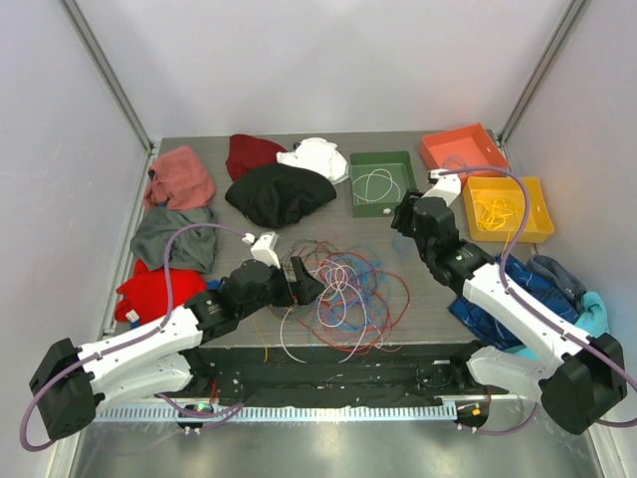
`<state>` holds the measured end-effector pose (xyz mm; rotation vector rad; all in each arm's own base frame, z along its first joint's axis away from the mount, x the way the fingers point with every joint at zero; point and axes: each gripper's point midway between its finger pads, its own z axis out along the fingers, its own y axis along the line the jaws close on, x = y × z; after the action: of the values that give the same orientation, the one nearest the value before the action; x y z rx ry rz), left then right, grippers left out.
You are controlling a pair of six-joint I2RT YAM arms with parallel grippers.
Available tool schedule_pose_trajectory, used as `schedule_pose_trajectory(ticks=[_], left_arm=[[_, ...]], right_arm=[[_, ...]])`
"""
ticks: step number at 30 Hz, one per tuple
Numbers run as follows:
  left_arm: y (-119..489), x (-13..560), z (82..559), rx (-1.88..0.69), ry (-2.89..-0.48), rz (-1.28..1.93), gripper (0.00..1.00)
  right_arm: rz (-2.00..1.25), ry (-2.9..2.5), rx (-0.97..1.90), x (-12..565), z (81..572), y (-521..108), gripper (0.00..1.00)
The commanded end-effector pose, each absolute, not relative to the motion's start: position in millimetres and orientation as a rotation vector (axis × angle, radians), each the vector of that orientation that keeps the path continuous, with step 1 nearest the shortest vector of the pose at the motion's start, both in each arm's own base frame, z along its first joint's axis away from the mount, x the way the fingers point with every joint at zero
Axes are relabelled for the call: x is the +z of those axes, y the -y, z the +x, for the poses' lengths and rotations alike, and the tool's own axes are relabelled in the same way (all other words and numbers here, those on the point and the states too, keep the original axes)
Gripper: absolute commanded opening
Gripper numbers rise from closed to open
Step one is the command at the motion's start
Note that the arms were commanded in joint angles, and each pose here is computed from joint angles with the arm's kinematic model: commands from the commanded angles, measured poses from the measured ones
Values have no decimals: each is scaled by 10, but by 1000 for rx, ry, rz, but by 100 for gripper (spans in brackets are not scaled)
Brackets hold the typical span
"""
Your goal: Untangle the cables
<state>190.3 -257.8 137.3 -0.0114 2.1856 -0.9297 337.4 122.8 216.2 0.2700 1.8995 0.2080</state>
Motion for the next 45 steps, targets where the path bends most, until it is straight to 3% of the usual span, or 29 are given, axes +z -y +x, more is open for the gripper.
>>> schedule_pose_trajectory(ticks=[1,2,4,6,10,15,22,29,31,32,33,34,35,36,45], left_arm=[[2613,1488,1903,-982,-2136,-16,100],[2610,1493,1901,-982,-2135,-15,100],[2600,1501,1890,-987,-2129,-12,100],[2592,1496,1887,-987,-2127,-10,100],[2564,1512,1865,-989,-2121,-3,100],[2492,1503,1851,-963,-2115,2,100],[2431,1485,1890,-894,-2116,30,100],[2398,1414,1985,-779,-2146,67,100],[2402,1362,2004,-755,-2164,70,100],[2403,1358,2025,-744,-2166,67,100],[2412,1305,2032,-729,-2181,69,100],[2424,1306,2048,-727,-2183,67,100],[2436,1294,2054,-724,-2186,67,100],[2452,1276,2059,-723,-2193,69,100],[2550,1237,2017,-763,-2227,92,100]], right_arm=[[354,-1745,175,2768,3569,-1017,43],[381,-1719,166,2886,3628,-926,29],[405,-1656,195,3253,3764,-876,16],[443,-1591,201,3631,3918,-757,10],[518,-1491,193,4200,4222,-487,1],[568,-1390,171,4784,4604,-221,1],[641,-1467,30,4333,5499,176,2],[729,-1631,-62,3020,6344,687,2],[752,-1660,-48,2745,6448,750,9],[751,-1681,-33,2633,6485,780,20],[755,-1709,-36,2447,6534,781,50],[758,-1720,-46,2407,6541,793,65],[763,-1732,-56,2342,6547,801,89],[763,-1747,-58,2288,6552,796,97],[812,-1866,-159,2072,6196,847,100]])
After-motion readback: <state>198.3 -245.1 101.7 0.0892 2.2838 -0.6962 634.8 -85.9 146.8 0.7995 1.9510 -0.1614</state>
